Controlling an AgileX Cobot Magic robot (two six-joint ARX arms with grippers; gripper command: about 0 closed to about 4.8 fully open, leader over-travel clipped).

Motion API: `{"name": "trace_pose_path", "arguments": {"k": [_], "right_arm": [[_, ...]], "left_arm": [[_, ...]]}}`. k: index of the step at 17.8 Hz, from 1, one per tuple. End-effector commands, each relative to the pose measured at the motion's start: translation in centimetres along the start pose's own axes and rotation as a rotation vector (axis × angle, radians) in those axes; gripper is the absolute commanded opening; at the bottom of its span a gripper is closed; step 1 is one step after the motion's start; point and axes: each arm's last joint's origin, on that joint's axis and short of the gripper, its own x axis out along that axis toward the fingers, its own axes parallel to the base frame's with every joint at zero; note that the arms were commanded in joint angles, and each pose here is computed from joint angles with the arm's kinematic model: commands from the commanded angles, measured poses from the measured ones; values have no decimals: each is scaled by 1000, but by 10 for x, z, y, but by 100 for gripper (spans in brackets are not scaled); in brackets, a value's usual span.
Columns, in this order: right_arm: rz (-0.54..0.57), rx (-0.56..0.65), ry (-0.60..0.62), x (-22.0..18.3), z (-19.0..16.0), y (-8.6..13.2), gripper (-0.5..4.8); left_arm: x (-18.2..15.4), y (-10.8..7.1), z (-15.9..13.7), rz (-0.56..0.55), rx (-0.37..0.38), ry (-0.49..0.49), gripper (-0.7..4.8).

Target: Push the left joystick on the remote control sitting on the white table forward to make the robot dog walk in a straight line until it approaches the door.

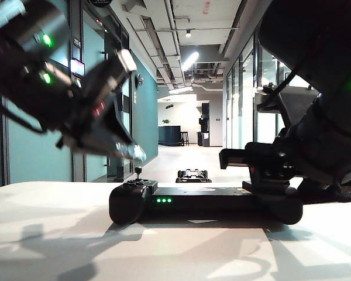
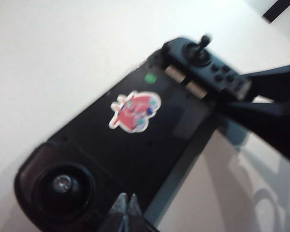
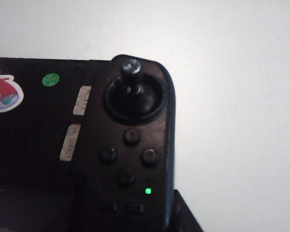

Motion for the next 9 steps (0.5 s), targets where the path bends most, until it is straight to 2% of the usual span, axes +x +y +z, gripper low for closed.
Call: {"name": "trace_pose_path", "arguments": {"k": [1,9], "right_arm": [[3,19,-15,-1,3,1,107],[7,19,-13,-1,2,1,107]], "left_arm": [[6,4,1,1,15,-22,-6],[12,11,1,93,31,-46,-6]]}}
